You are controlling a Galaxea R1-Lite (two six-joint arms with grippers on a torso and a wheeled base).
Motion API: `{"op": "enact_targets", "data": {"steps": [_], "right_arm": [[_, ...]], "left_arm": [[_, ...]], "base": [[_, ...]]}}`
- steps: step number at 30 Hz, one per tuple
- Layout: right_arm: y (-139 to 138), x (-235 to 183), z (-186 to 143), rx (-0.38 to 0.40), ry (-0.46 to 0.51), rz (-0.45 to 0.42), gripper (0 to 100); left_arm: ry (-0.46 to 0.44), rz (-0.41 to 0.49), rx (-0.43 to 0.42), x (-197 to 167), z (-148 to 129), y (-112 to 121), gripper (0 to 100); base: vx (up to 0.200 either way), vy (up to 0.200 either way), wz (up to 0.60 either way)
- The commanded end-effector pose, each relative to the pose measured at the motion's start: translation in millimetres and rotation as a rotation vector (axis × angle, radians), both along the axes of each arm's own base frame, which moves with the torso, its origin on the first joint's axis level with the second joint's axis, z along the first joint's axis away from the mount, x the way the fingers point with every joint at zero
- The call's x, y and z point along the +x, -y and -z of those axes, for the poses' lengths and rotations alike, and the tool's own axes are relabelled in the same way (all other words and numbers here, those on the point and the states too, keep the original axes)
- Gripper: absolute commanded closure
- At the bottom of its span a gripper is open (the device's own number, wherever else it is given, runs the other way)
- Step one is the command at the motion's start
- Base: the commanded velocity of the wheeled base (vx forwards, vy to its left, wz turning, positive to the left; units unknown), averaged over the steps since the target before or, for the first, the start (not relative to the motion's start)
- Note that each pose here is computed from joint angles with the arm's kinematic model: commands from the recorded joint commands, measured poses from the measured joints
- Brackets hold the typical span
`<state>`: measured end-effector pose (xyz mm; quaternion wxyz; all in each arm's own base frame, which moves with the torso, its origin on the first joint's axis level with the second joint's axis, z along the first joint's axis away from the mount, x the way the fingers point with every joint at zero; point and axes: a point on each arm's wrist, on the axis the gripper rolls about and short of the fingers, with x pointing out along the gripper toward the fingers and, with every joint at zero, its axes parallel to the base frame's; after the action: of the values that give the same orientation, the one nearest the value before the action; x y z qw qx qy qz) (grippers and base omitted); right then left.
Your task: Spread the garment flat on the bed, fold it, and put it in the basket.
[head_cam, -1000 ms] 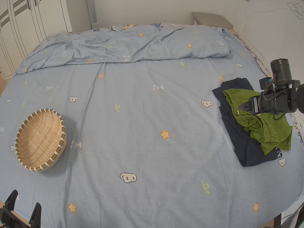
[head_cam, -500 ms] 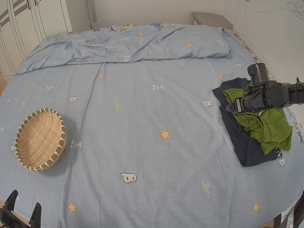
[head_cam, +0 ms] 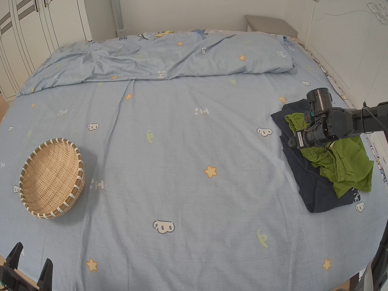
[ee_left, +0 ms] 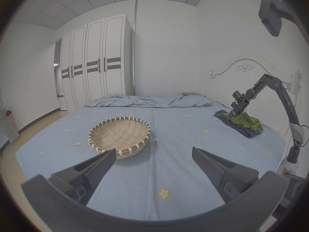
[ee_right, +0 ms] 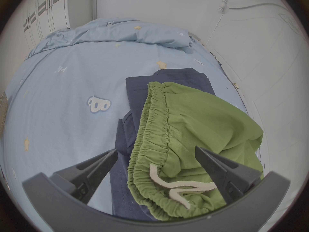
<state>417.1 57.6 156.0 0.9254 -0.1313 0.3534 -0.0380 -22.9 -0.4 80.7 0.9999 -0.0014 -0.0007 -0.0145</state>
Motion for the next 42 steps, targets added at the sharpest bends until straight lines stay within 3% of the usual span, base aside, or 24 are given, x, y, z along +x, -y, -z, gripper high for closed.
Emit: {"op": "enact_targets", "data": {"steps": [1,9,10,24,30,32,38,42], "right_arm": [[-1,4,5,-0.002,-0.01,0.0,0],[-5,1,5,-0.01,-0.018,-0.005,0],[-6,0,6,-0.013,-0.021,-0.006,100],[-3,-7,9,-0.032,-0.083,0.005,100],[2,-15,-21,-0.013,-0.009,0.015,100],[4,-23,-48,0.005,0.049,0.011,100],[8,-47,-92,0.047,0.064,-0.027,100],[4,-71,-122,0.161,0.051,-0.064,100]], "left_arm": [[-0.003,0.0,0.0,0,5,0,0],[-0.003,0.0,0.0,0,5,0,0],[-0.003,0.0,0.0,0,5,0,0],[-0.003,0.0,0.0,0,5,0,0],[-0.003,0.0,0.0,0,5,0,0],[-0.003,0.0,0.0,0,5,0,0],[-0.003,0.0,0.0,0,5,0,0],[-0.003,0.0,0.0,0,5,0,0]], "base": [[0.0,0.0,0.0],[0.0,0.0,0.0],[0.0,0.0,0.0],[0.0,0.0,0.0],[0.0,0.0,0.0],[0.0,0.0,0.0],[0.0,0.0,0.0],[0.0,0.0,0.0]]}}
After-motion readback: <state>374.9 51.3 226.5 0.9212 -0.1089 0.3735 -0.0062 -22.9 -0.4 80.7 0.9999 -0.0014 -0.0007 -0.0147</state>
